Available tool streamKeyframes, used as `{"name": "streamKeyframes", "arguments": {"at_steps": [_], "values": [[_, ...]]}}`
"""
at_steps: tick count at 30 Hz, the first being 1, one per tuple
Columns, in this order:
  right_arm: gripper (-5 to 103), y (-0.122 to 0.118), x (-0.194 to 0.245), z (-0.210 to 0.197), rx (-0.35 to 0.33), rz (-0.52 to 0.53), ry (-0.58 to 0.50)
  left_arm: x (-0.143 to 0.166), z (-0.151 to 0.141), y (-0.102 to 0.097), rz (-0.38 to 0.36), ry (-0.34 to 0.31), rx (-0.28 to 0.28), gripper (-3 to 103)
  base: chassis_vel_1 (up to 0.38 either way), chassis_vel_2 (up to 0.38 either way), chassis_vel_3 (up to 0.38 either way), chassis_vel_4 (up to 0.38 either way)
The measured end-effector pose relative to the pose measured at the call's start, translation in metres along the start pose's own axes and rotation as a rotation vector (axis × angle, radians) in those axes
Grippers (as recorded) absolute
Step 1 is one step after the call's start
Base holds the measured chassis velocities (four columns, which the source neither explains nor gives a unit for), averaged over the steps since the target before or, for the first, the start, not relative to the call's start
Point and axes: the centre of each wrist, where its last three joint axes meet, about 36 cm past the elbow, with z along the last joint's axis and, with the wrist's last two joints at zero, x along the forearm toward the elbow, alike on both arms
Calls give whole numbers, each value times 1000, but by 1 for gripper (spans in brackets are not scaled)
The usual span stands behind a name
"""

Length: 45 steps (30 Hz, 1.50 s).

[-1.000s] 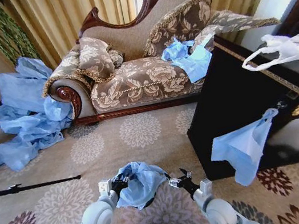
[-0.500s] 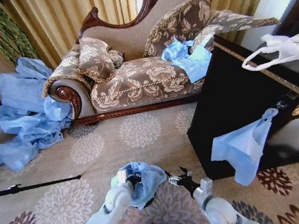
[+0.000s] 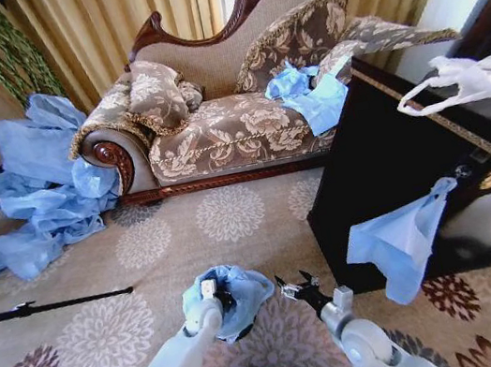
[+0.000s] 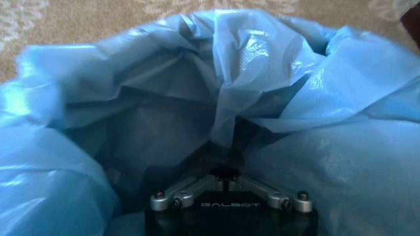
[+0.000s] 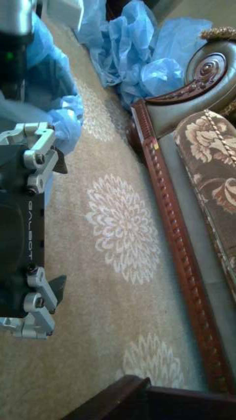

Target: Place a garbage bag over the trash bin.

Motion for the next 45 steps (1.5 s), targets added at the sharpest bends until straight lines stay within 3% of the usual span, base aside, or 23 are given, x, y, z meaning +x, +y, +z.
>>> {"name": "streamKeyframes", "arguments": {"at_steps": [5, 15, 29, 40, 45], "values": [[100, 3, -2, 1, -3, -13, 6, -19, 7, -5, -25, 25, -9, 0, 0, 0, 0, 0], [100, -1, 1, -1, -2, -16, 6, -42, 21, 4, -67, 74, -25, 0, 0, 0, 0, 0], [100, 6, -1, -8, -1, -39, -8, -78, 14, 4, -106, 79, -27, 0, 0, 0, 0, 0], [100, 12, 3, -9, 0, -50, -12, -89, 22, 6, -106, 78, -20, 0, 0, 0, 0, 0], [100, 15, 4, -10, 2, -56, -14, -79, 22, 4, -85, 60, -7, 0, 0, 0, 0, 0]]}}
